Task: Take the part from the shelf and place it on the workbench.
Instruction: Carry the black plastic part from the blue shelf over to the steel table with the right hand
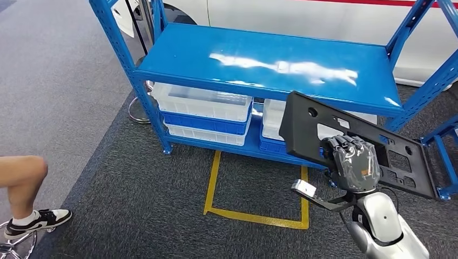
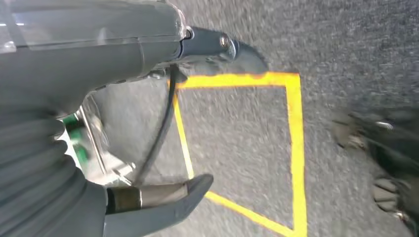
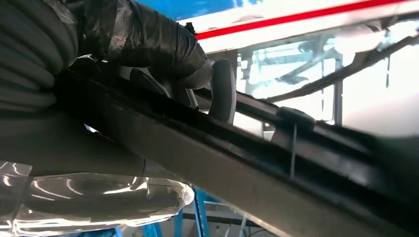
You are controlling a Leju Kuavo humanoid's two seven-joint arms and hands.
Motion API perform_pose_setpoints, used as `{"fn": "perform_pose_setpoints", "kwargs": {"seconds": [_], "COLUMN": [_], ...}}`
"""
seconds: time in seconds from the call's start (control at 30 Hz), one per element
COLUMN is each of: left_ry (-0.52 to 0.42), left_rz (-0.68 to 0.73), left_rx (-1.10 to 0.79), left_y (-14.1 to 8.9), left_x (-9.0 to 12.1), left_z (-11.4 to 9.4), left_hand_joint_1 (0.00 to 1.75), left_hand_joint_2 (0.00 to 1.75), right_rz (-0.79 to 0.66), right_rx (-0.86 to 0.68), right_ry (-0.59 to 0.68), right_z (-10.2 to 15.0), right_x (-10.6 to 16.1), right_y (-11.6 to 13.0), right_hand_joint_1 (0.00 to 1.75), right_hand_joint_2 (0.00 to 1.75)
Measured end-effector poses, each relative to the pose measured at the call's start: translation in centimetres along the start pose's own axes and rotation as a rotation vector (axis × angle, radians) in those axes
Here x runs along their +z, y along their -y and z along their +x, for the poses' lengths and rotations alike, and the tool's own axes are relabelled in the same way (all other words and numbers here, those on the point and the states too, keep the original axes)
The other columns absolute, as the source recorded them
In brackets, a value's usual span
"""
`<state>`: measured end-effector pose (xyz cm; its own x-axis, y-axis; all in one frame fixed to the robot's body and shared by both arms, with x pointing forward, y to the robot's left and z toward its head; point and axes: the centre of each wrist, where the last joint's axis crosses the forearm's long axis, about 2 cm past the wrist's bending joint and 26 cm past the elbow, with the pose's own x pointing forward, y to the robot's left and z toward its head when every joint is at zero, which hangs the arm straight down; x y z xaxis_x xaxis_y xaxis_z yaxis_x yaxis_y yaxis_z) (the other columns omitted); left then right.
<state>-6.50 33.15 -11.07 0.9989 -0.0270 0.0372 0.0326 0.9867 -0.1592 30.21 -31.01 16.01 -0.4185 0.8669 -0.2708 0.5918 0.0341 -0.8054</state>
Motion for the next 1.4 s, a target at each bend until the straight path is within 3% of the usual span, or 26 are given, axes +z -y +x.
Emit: {"fn": "perform_pose_setpoints", "kwargs": {"seconds": [0.17, 0.6, 1.0, 1.2, 1.4], "left_ry": [-0.015, -0.010, -0.006, -0.004, -0.005], "left_rz": [-0.013, -0.031, -0.031, -0.038, -0.061], "left_rx": [0.048, 0.137, 0.171, 0.157, 0.114], "left_y": [0.7, 1.8, 2.1, 1.9, 1.5], "left_x": [0.0, -0.2, -0.2, -0.2, -0.2], "left_z": [-0.5, -0.9, -1.1, -1.0, -0.4], "left_hand_joint_1": [0.00, 0.00, 0.00, 0.00, 0.00], "left_hand_joint_2": [1.75, 1.75, 1.75, 1.75, 1.75], "right_rz": [0.033, 0.098, 0.224, 0.240, 0.232], "right_rx": [0.054, 0.096, 0.109, 0.093, 0.100], "right_ry": [-0.022, -0.069, -0.201, -0.203, -0.197], "right_z": [-2.2, -5.0, -7.4, -8.2, -9.1], "right_x": [1.6, 5.5, 9.3, 9.8, 8.1], "right_y": [0.4, 1.5, 2.0, 2.2, 1.9], "right_hand_joint_1": [1.75, 1.75, 1.75, 1.75, 1.75], "right_hand_joint_2": [1.75, 1.75, 1.75, 1.75, 1.75]}}
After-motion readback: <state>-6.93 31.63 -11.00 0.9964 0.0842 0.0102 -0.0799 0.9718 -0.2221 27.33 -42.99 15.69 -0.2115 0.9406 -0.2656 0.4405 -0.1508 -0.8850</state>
